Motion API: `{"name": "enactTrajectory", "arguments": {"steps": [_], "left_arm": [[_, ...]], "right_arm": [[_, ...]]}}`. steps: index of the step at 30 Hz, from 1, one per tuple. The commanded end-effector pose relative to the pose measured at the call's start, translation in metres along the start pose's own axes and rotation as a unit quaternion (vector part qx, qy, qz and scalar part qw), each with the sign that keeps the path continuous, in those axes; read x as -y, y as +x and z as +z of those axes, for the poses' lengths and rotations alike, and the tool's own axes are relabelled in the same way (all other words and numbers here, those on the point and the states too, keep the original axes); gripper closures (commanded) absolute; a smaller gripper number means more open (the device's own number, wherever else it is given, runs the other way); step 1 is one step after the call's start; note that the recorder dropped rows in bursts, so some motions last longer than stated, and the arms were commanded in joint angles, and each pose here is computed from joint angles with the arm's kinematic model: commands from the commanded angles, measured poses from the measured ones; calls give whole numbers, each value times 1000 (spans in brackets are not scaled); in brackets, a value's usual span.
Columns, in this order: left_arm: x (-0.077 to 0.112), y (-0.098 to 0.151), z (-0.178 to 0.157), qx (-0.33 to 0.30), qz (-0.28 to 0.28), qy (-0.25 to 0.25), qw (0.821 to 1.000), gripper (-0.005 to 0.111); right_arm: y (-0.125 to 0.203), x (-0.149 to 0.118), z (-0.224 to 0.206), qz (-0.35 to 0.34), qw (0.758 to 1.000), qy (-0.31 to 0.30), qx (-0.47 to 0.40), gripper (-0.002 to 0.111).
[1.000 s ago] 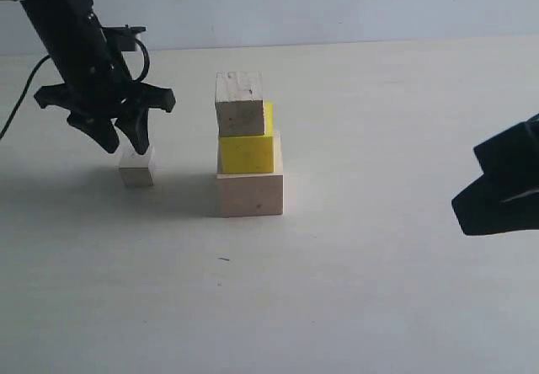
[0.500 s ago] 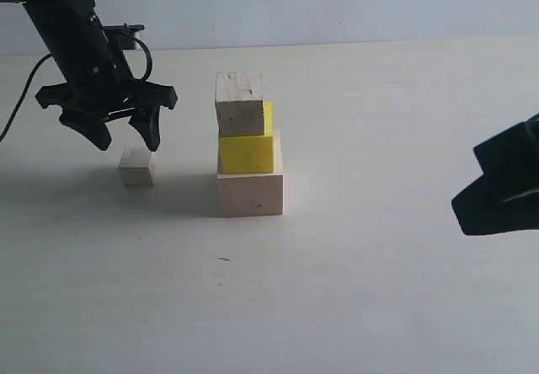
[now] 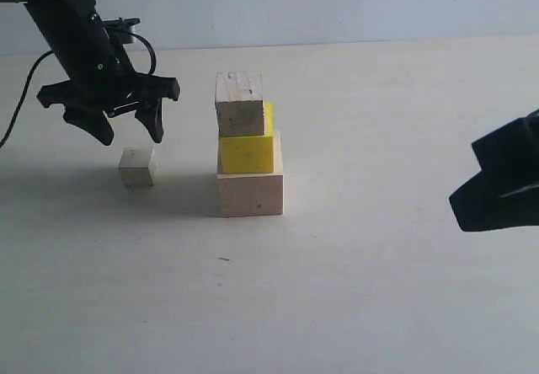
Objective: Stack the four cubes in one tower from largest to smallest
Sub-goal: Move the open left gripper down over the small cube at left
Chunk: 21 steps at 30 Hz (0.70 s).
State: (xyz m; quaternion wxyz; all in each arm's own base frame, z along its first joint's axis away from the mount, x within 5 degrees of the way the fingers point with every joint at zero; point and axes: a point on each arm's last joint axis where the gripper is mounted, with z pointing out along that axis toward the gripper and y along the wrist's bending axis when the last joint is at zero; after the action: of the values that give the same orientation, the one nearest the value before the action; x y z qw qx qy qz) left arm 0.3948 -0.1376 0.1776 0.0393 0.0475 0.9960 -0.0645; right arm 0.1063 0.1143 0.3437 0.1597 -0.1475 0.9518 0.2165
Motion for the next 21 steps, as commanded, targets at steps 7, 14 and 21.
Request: {"name": "enactTrajectory", "arguments": {"steps": [7, 14, 21], "left_arm": [[-5, -2, -2, 13, -12, -26, 999, 40], [-3, -2, 8, 4, -11, -28, 1000, 40], [0, -2, 26, -12, -8, -29, 999, 40]], "right_arm": [[0, 0, 0, -6, 1000, -2, 6, 108], [0, 0, 0, -6, 1000, -2, 6, 108], [1, 0, 0, -5, 1000, -2, 4, 108]]}}
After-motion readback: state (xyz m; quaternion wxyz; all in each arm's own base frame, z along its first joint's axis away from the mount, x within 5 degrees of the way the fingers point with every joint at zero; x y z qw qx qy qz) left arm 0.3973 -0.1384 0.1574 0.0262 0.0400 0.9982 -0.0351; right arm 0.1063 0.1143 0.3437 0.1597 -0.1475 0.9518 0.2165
